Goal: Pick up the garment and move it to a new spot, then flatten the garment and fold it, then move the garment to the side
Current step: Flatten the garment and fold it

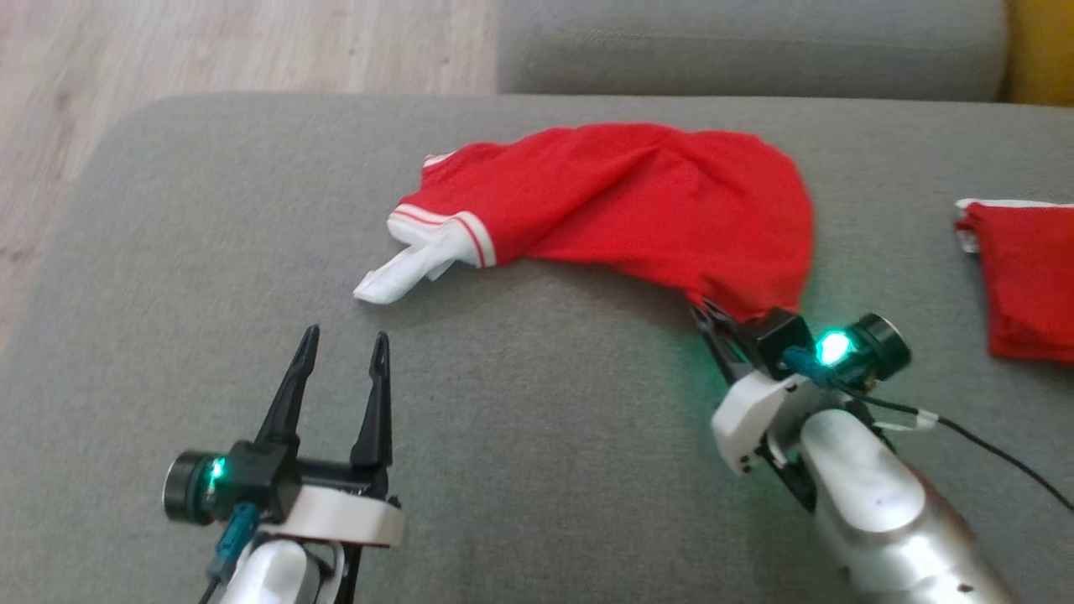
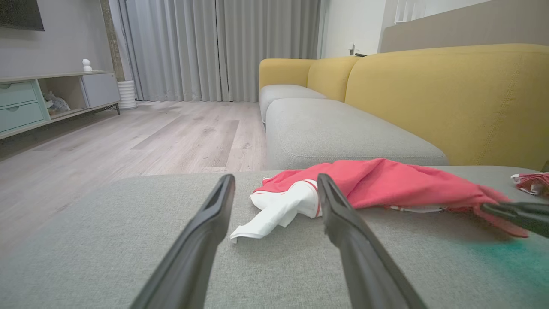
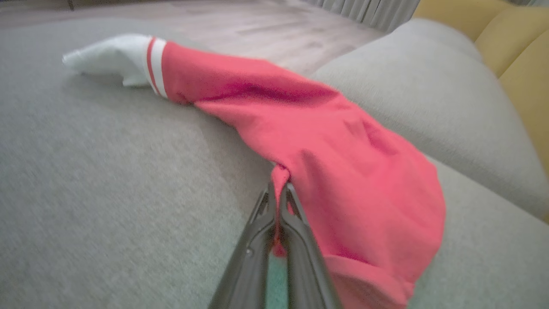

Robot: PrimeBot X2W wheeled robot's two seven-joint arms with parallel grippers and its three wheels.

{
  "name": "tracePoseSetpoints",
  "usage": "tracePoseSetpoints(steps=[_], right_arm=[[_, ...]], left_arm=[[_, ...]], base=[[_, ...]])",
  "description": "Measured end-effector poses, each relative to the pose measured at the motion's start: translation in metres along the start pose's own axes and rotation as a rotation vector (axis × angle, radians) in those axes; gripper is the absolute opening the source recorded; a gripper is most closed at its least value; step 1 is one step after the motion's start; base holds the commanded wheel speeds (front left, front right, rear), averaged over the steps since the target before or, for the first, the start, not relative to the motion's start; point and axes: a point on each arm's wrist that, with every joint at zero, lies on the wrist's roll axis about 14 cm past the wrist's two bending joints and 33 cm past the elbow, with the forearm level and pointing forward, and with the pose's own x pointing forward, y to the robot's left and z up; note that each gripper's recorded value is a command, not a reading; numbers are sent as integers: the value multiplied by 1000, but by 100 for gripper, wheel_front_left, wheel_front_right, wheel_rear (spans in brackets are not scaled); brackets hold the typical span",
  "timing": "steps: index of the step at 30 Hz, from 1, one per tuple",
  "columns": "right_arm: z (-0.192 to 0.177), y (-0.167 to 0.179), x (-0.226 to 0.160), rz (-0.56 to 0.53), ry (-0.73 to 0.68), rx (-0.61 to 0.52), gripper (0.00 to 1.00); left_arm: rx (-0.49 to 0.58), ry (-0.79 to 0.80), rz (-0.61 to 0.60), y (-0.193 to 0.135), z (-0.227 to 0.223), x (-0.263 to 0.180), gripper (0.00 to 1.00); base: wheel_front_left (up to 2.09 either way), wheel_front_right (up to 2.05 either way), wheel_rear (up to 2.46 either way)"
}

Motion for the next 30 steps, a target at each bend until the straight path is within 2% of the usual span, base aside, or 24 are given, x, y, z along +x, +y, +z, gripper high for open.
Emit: tracePoseSetpoints(steps=[10, 16, 19, 24, 27, 30], right_arm=[[91, 8, -23, -19, -320, -23, 0], [162, 25, -42, 22, -538, -60, 0], [224, 38, -58, 77, -693, -81, 0], [322, 42, -96, 124, -935, -101, 0], [362, 27, -114, 106, -1030, -72, 0], [370, -17, -109, -12, -1008, -31, 0]], left_arm=[[4, -55, -23, -7, 17, -1, 100], [2, -72, -2, -2, 23, -14, 100], [2, -95, 21, 4, 30, -21, 100], [-5, -172, 64, 15, 54, -31, 100], [2, -197, 105, 26, 61, -38, 100], [4, -197, 124, 31, 60, -42, 100]], base=[[0, 0, 0], [0, 0, 0], [0, 0, 0], [0, 0, 0], [0, 0, 0], [0, 0, 0]])
